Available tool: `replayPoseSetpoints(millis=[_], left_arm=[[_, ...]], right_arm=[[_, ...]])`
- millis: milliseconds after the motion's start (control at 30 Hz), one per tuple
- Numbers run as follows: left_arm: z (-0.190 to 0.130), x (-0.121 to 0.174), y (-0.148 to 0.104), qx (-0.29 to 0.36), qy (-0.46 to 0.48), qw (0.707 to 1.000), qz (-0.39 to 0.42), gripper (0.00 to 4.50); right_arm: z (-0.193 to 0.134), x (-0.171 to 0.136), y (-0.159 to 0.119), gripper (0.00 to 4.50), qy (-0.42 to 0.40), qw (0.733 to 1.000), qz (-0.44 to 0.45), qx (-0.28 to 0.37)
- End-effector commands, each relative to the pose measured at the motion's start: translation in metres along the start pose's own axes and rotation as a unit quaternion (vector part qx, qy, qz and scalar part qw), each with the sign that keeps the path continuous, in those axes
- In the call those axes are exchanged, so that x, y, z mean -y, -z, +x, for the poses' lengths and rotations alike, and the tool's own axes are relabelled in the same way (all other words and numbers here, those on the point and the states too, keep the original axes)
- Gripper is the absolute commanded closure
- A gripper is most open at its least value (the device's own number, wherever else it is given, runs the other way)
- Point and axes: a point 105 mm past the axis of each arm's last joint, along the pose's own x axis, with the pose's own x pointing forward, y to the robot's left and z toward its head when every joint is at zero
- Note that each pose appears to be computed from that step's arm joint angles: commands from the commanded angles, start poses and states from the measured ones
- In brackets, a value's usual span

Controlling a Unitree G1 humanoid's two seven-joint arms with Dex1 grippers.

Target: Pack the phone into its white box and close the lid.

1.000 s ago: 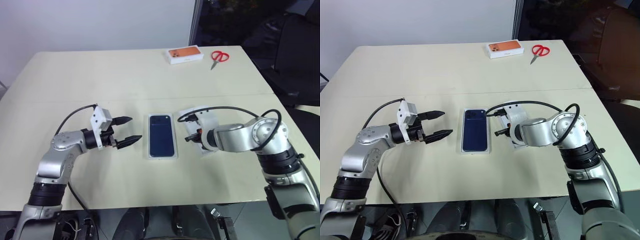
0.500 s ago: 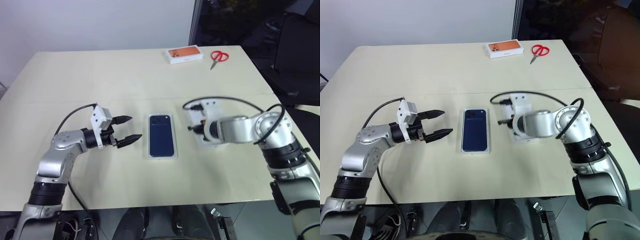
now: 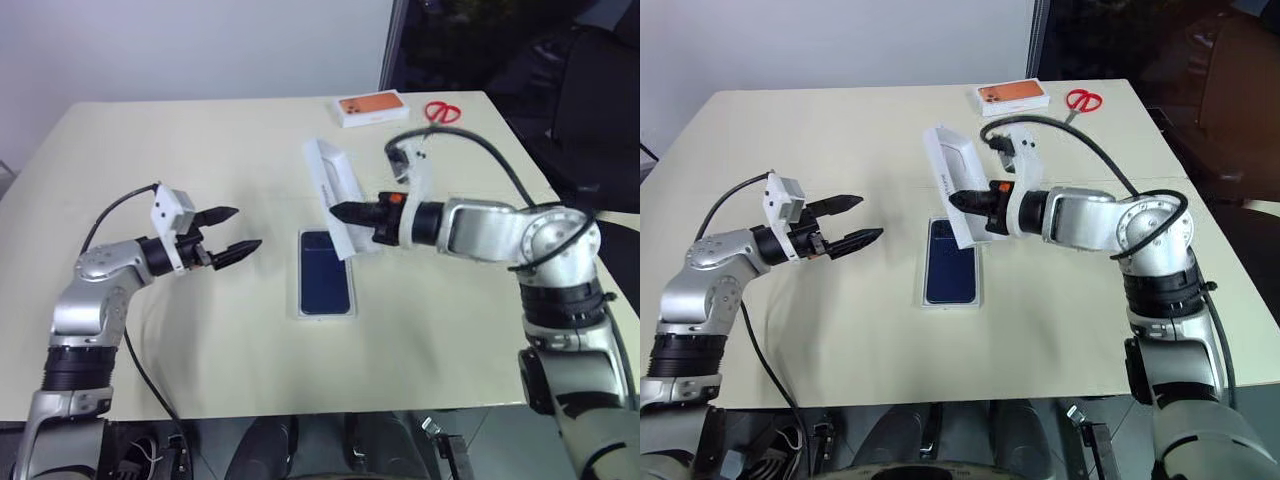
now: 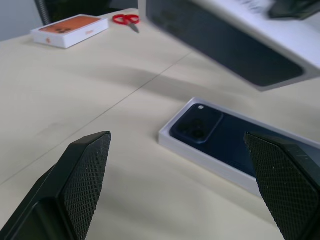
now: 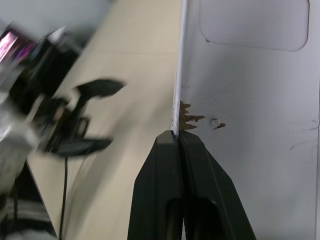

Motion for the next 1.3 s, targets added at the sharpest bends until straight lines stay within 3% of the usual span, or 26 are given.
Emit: replayPoseSetpoints(millis=[33,133,267,467,600,733,967,1067,1300], left_arm=[[-0.013,-0.005,-0.016,0.018,-0.01,1.0,0.017,0.0],[-0.019,-0.006,-0.021,0.024,-0.015,1.0,0.011,0.0],[-0.028,-0.006,-0.026,0.028,-0.012,1.0,0.003,0.0],[-0.038,-0.018,-0.033,0.035,-0.031,0.999,-0.011,0.0],[-0.039,-0.019,-0.029,0.033,-0.028,0.999,-0.024,0.0],[-0.036,-0.009,-0.022,0.025,-0.014,0.999,-0.029,0.0],[-0.021,0.013,-0.012,0.032,0.01,0.998,-0.048,0.0],[-0.014,0.021,-0.003,0.026,0.023,0.998,-0.061,0.8],[0.0,0.034,0.011,0.027,0.041,0.995,-0.089,4.12]], right_arm=[[0.002,-0.01,-0.009,4.46,-0.041,0.998,0.002,0.052],[0.007,-0.002,-0.013,4.46,-0.047,0.994,0.053,0.083],[0.015,-0.032,-0.008,4.46,-0.179,0.96,0.199,0.086],[0.033,-0.052,0.013,4.46,-0.225,0.924,0.303,0.058],[0.055,-0.052,0.038,4.46,-0.207,0.92,0.331,0.043],[0.064,-0.036,0.046,4.46,-0.175,0.916,0.356,0.054],[0.063,-0.022,0.063,4.46,-0.145,0.913,0.377,0.051],[0.062,-0.012,0.072,4.5,-0.12,0.908,0.398,0.057],[0.05,-0.01,0.066,4.5,-0.113,0.91,0.391,0.079]])
